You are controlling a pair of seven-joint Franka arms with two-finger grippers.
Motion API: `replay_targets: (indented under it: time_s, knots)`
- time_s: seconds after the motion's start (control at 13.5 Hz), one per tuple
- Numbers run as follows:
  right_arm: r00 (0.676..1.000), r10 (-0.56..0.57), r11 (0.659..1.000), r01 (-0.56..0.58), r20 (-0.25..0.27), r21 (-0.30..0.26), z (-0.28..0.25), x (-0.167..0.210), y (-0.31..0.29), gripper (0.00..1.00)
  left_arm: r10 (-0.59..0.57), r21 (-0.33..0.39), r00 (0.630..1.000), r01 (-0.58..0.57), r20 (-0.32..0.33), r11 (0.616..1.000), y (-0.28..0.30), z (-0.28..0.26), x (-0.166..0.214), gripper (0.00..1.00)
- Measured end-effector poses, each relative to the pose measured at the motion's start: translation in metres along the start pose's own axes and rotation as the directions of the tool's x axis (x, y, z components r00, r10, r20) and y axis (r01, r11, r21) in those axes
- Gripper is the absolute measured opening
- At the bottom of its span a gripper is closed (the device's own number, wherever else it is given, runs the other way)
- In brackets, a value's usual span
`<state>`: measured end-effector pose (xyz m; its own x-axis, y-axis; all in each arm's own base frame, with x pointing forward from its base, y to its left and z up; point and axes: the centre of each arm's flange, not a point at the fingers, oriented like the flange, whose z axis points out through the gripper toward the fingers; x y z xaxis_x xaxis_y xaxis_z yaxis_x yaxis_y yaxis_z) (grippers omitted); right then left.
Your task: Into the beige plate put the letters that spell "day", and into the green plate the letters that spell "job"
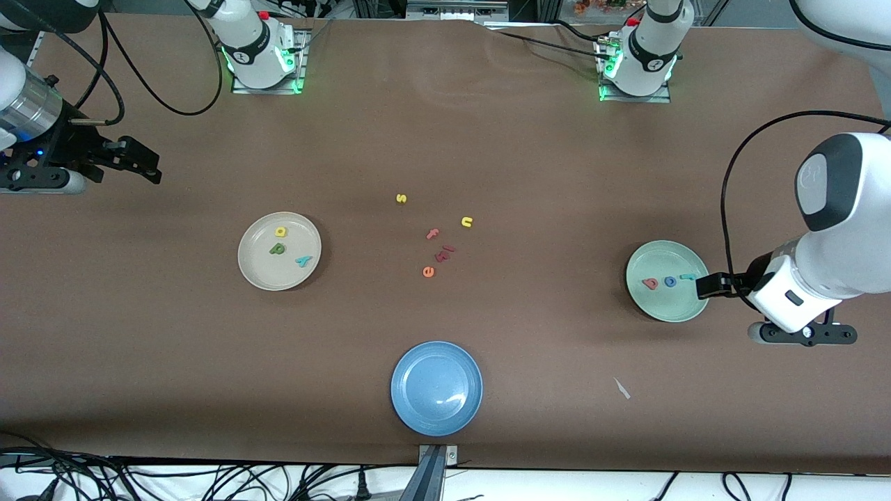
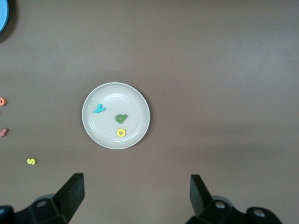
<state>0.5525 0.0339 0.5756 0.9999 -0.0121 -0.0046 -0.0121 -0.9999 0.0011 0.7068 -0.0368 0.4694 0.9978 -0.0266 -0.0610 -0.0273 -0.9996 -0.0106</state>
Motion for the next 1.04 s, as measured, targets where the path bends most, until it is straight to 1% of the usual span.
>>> replay_targets:
  time_s: [0.15,1.04]
  knots:
    - [1.000,0.000,1.000,0.000,0.001,0.000,0.0001,-0.0001,0.0000,1.00,0.029,-0.001,1.000,-0.029,0.000,1.000,0.0010,0.0000,-0.0001,1.00]
    - [1.000,0.000,1.000,0.000,0.002,0.000,0.0005,0.0001,0.0000,1.00,0.038,0.001,0.999,-0.038,-0.003,0.999,-0.0004,-0.0016,0.0002,1.00]
